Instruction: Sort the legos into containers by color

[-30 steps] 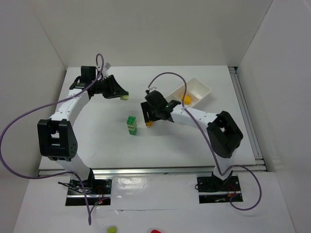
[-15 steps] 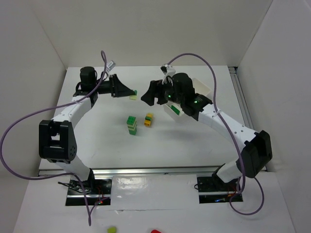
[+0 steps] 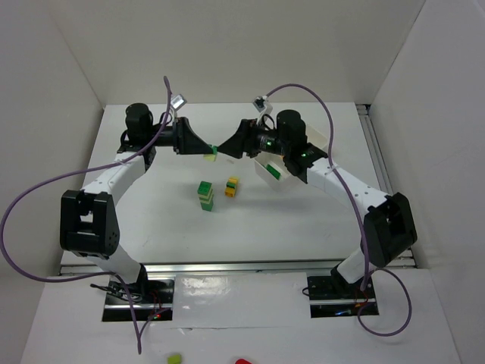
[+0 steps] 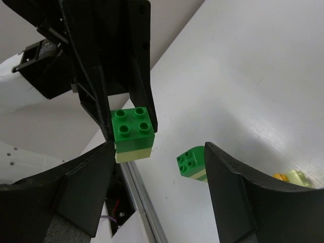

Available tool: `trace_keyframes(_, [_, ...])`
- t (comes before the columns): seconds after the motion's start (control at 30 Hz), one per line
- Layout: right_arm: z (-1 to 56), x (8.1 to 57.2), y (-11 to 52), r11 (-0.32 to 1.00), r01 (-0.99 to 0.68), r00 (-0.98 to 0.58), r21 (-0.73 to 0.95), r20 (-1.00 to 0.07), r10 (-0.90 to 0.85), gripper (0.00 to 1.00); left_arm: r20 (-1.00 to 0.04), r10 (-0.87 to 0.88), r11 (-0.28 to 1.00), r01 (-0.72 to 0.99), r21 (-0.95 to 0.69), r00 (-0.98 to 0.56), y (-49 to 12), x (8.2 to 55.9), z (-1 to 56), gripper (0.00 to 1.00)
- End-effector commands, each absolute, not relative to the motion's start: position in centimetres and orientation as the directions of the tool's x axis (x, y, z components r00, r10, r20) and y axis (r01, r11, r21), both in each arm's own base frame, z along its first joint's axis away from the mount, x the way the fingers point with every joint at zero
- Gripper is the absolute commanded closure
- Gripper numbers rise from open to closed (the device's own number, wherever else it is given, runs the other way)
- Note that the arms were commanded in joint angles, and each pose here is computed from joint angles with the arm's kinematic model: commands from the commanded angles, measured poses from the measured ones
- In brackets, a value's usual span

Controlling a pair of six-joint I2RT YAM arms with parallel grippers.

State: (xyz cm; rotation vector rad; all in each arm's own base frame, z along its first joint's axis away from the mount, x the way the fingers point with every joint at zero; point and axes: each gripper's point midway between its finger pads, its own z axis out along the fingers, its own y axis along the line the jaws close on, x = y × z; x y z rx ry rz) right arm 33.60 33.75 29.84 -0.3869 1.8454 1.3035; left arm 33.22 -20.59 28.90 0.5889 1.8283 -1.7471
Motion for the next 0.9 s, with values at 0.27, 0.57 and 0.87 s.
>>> trace_keyframes(0.27, [30.6,31.9,36.1,0.247,-0.706,-0.63,0.663,-0.748,0.208,0.33,-0.739,-0.029,0.025,0.738,-0.674,-0.673,-20.8,32.2,30.7,1.0])
trace_keyframes(0.57, [31.7,31.0,36.7,0.159,-0.733,-0.633,0.661,-0.749,0.194,0.34,-0.729,-0.022,0.03,0.728,-0.685,-0.685,-20.8,32.2,30.3,1.0])
trace_keyframes(0.87, [30.0,31.3,36.9,0.202,-0.713,-0.649,0.671,-0.741,0.171,0.23,-0.708,-0.062,0.075,0.704,-0.706,-0.704,-20.8,33.2,30.4,1.0])
